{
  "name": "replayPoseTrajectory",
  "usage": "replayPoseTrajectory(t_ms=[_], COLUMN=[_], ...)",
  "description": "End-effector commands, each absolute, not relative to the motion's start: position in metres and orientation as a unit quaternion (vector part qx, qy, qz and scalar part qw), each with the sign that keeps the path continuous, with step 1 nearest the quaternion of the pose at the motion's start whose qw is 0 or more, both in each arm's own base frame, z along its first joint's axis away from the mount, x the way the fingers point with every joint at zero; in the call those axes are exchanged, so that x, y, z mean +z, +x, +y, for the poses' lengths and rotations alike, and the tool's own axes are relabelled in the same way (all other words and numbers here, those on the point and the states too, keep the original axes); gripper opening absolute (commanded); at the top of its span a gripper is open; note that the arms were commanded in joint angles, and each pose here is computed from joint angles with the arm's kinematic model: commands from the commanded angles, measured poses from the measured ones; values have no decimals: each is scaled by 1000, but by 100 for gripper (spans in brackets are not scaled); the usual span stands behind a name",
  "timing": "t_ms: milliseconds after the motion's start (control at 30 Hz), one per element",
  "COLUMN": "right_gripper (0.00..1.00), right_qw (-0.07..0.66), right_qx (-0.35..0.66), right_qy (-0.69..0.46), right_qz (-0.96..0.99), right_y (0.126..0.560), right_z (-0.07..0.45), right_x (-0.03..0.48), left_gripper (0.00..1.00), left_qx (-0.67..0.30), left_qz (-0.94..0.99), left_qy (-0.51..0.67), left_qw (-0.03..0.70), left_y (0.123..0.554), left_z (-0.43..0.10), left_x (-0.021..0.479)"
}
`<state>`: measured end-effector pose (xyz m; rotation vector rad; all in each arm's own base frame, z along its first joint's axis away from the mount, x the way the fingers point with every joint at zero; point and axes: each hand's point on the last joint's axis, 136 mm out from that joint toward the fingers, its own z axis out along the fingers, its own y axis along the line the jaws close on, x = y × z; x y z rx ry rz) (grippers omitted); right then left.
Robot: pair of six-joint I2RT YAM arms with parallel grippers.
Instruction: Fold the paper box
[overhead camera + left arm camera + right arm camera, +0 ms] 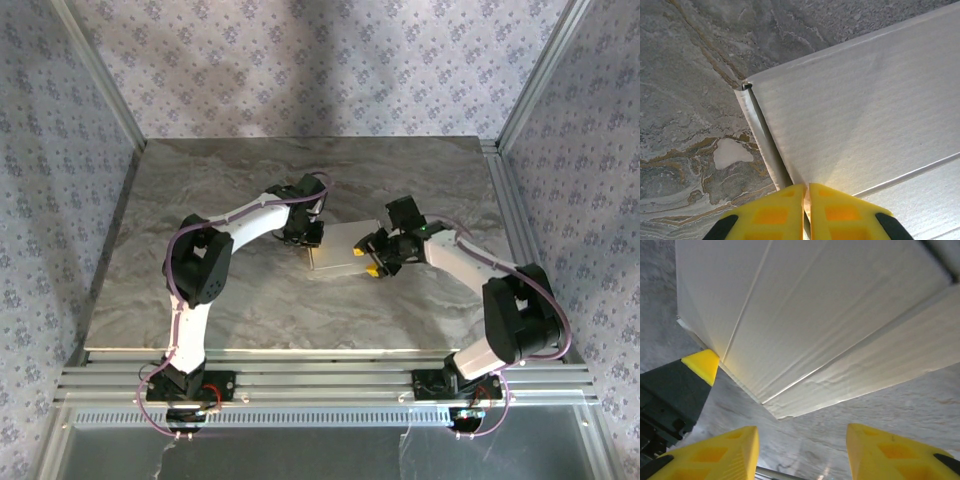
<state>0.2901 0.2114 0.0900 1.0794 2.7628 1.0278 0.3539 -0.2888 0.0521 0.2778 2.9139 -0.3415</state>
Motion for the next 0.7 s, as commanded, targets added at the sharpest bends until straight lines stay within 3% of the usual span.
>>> replayPoseTrajectory(t_ms=[0,167,667], right_gripper=[52,53,55], right_qw=[6,-26,-25], right_qx=[347,327,310], right_qy=[421,444,466], right_qz=[838,834,829], right_y=[304,304,316], right_z=[216,221,214], right_x=[91,74,35], left_gripper=[10,11,10], left_qx=[-111,-112,-113], left_qz=[987,987,987], left_qy=[94,95,99], left_qw=[69,68,62], left_y=[344,343,342], left_z=[-292,-293,-295], left_x=[44,43,41])
